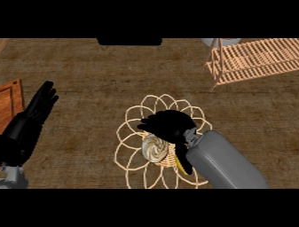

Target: Pick the cupcake from the placemat and place it in the tiered shelf

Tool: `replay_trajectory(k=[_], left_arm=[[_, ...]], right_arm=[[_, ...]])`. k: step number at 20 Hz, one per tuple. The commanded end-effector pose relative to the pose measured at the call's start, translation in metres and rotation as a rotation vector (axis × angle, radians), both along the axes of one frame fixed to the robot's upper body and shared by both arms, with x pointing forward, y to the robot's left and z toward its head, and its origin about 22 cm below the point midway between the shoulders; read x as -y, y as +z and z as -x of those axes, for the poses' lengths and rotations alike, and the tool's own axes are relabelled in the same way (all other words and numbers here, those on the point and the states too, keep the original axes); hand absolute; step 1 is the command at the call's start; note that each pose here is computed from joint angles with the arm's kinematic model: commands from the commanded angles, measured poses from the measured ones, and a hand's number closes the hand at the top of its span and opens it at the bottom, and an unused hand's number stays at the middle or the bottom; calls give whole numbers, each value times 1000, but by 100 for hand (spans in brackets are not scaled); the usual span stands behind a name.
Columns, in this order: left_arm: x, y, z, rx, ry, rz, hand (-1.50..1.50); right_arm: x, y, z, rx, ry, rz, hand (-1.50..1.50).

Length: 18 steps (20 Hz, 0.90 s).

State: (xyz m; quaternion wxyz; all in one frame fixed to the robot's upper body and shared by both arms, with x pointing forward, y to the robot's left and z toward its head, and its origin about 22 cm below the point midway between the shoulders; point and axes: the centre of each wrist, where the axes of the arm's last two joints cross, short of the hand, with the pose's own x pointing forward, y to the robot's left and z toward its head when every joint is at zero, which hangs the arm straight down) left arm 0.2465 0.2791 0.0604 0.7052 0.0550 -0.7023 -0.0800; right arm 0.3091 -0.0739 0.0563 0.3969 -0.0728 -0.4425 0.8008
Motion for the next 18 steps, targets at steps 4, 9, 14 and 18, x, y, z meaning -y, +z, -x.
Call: replay_trajectory(k=[4, 9, 14, 18], left_arm=[[-10, 6, -7, -2, -14, 10, 0], [14, 2, -7, -2, 4, -11, 0], [3, 0, -25, 10, 7, 0, 0], [-1, -14, -14, 6, 7, -8, 0]], right_arm=[[-13, -27, -3, -39, 2, 34, -150], [-2, -37, -7, -65, -6, 23, -150], [-5, -51, 0, -100, 26, 27, -150], [4, -76, 3, -84, 5, 25, -150]])
